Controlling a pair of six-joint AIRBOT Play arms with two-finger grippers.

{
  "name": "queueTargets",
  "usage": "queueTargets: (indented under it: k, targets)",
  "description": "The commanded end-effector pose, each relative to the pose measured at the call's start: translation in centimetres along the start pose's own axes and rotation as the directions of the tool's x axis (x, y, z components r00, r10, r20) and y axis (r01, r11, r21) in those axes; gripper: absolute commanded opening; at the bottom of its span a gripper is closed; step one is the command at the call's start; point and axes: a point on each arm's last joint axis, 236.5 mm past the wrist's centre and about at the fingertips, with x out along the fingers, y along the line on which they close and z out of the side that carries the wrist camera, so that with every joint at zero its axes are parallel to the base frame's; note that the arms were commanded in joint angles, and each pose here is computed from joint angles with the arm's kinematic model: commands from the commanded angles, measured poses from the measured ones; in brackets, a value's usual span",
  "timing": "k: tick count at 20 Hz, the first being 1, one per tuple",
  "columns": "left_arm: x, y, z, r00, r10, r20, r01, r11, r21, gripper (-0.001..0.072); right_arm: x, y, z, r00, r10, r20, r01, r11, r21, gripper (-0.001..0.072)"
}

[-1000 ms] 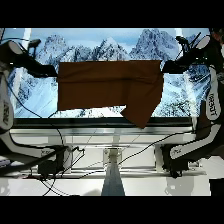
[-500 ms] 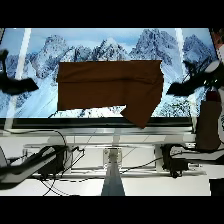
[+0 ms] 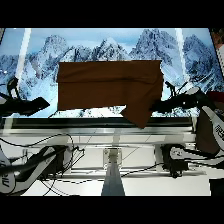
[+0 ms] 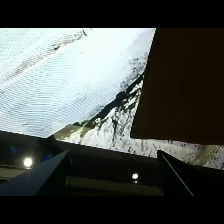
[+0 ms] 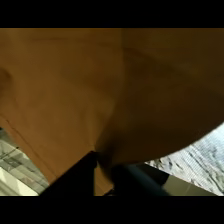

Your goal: Fold the clothes and pants, and hang the long-sleeved shirts on hangers.

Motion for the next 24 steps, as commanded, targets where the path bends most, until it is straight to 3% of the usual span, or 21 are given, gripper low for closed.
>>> queueTargets:
  k: [1,11,12,13,15,17,19,22,24]
  targets:
    - [0.5,0.2,0.1,1.0,0.002,0.017,-0.001,1.0,-0.015,0.0587,0.4,1.6,0.2,0.999,0.037,0.013,-0.037,0.998,-0.041,0.0015]
    - [6.7,-2.3,-1.7,0.964,-0.217,-0.15,0.2,0.972,-0.122,0.0583,-2.4,3.4,2.4,0.989,0.031,0.145,-0.016,0.994,-0.105,0.0014]
    - [7.3,-2.2,-2.2,0.959,-0.221,-0.175,0.211,0.975,-0.076,0.0554,-2.5,3.5,2.4,0.989,0.034,0.146,-0.018,0.994,-0.105,0.0014]
    - [7.7,-2.2,-2.5,0.955,-0.225,-0.193,0.222,0.974,-0.039,0.0437,-2.5,3.7,2.5,0.988,0.041,0.148,-0.026,0.994,-0.103,0.0014]
    - [8.2,-2.1,-3.0,0.95,-0.23,-0.213,0.237,0.972,0.005,0.0347,-2.6,4.0,2.7,0.986,0.055,0.156,-0.04,0.994,-0.099,0.0014]
    - [8.3,-2.3,-2.9,0.947,-0.24,-0.211,0.254,0.967,0.037,0.0147,-2.9,4.3,3.1,0.984,0.061,0.166,-0.044,0.994,-0.104,0.0014]
    - [7.7,-3.7,-3.0,0.928,-0.299,-0.222,0.324,0.942,0.084,0.0018,-3.8,5.2,3.9,0.98,0.077,0.184,-0.054,0.991,-0.124,0.0014]
    - [5.0,-6.8,-2.7,0.865,-0.423,-0.27,0.487,0.837,0.25,0.0016,-7.1,7.1,6.6,0.961,0.078,0.264,-0.019,0.976,-0.218,0.0013]
    - [3.5,-8.3,1.0,0.859,-0.478,-0.182,0.511,0.817,0.269,0.0016,-10.0,8.4,9.5,0.929,0.079,0.363,0.019,0.966,-0.257,0.0013]
